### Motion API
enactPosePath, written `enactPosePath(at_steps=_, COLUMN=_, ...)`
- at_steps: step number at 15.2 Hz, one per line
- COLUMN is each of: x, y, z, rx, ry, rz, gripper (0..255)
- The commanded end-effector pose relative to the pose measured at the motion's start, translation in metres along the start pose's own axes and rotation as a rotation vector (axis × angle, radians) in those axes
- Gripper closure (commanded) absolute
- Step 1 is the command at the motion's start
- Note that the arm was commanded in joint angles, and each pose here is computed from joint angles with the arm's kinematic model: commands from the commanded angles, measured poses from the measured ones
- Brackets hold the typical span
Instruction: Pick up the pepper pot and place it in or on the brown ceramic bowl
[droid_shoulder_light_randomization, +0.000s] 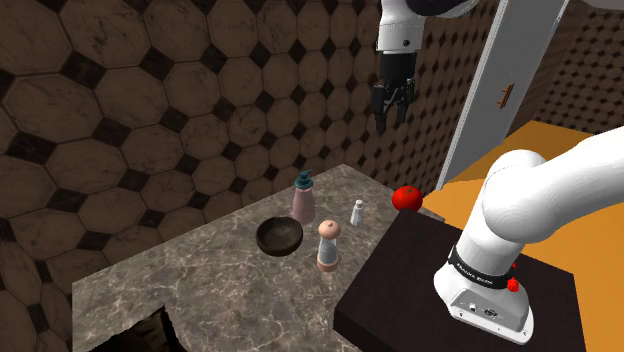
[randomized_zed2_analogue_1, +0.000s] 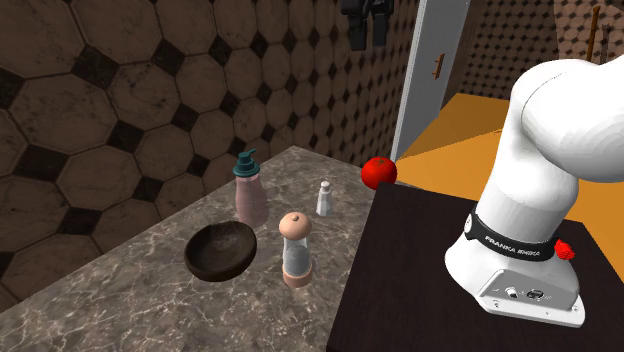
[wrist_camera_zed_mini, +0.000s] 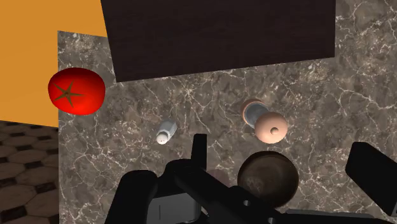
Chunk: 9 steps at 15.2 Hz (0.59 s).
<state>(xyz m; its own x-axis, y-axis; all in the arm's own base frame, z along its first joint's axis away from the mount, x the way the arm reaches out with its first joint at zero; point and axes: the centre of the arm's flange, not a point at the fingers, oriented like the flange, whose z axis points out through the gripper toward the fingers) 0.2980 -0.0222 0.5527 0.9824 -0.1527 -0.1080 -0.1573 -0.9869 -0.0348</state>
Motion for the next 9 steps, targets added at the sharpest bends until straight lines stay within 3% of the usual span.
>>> enactPosePath(at_steps=1, x=0.0, y=0.0, z=0.0, rx=0.0, ry=0.0, rz=0.0, gripper=0)
enactPosePath(at_steps=9, x=0.046, y=-0.034, z=0.09, rx=-0.006, ry=-0.015, rz=0.034, gripper=0)
